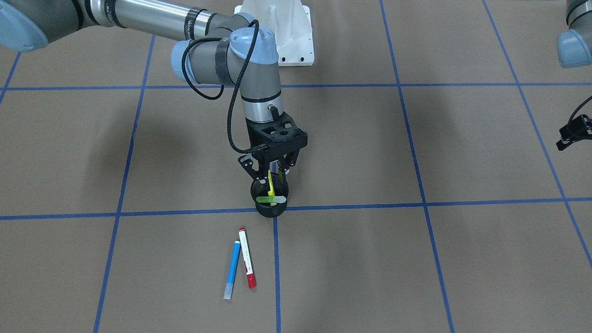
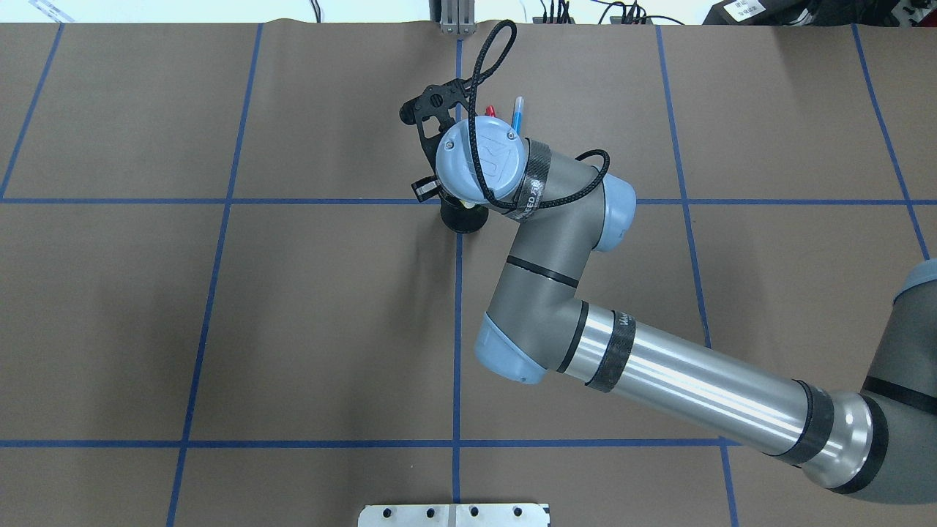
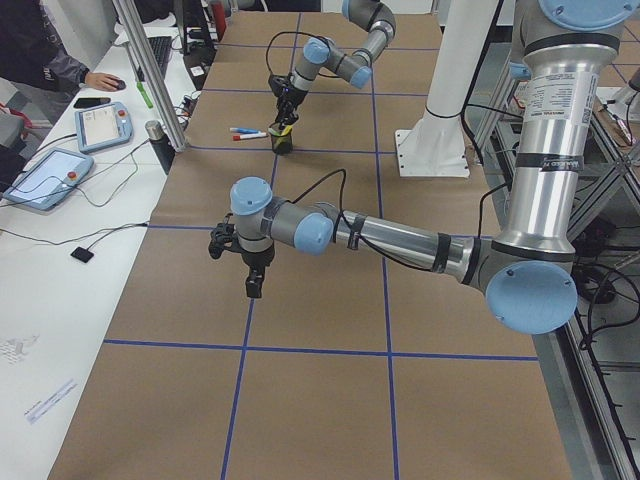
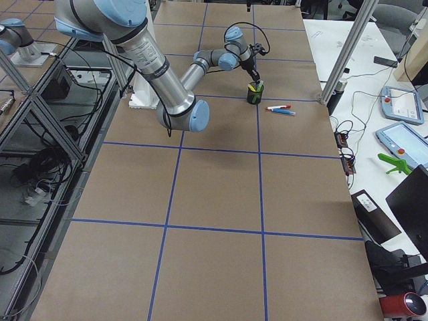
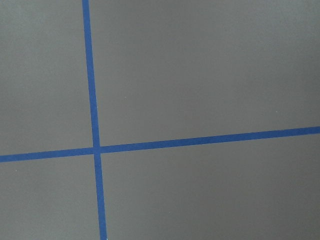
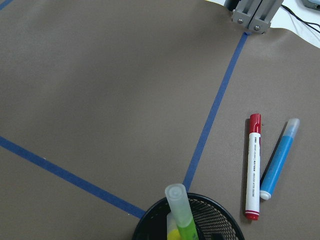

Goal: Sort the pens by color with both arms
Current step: 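Lower the right gripper into the pen cup, then close the right gripper on the green highlighter in the cup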

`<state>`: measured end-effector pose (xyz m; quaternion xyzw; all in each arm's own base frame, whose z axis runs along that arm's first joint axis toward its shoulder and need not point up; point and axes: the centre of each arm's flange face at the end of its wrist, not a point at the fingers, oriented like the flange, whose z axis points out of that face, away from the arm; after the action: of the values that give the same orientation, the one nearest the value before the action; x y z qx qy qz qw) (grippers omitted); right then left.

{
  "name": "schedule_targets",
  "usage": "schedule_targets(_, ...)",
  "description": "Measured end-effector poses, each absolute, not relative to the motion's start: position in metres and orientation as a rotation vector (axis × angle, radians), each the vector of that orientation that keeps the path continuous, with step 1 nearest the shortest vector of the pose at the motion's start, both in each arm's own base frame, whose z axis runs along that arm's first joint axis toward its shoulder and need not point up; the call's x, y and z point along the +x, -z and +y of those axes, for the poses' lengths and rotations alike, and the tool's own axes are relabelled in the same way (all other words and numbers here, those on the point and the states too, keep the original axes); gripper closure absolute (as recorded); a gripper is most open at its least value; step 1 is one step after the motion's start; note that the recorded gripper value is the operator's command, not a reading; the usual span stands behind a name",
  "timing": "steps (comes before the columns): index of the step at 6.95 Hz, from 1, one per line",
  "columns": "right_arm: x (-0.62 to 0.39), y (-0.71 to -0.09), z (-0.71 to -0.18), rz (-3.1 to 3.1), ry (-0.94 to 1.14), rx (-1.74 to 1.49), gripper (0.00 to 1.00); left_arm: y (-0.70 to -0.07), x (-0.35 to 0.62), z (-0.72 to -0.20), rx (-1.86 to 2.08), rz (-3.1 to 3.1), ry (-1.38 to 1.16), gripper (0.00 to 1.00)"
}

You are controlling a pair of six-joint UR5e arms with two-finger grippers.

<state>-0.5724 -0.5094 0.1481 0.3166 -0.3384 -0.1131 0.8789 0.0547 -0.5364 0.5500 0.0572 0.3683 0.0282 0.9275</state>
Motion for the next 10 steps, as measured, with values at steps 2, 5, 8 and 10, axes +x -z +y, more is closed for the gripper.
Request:
schedule_targets(2,-0.578,-0.143,-0.515,-0.696,0.246,0.663,0.55,-0.551,0.055,-0.536,0.116,0.755,-0.057,0.0)
schedule_targets(5,-0.589,-0.136,-0.523,-0.68,0.253,0.658,0.55,-0.55,0.055,-0.536,0.117,0.755,-0.058,0.0)
schedule_targets(8,-0.593,-0.14,-0.531,-0.674,0.296,0.692,0.55,-0.55,0.055,-0.536,0.118,0.755,-0.058,0.0)
schedule_targets(10,-0.597,-0.144,-0.534,-0.676,0.313,0.709,0.55,-0.549,0.055,-0.536,0.12,0.755,-0.059,0.0)
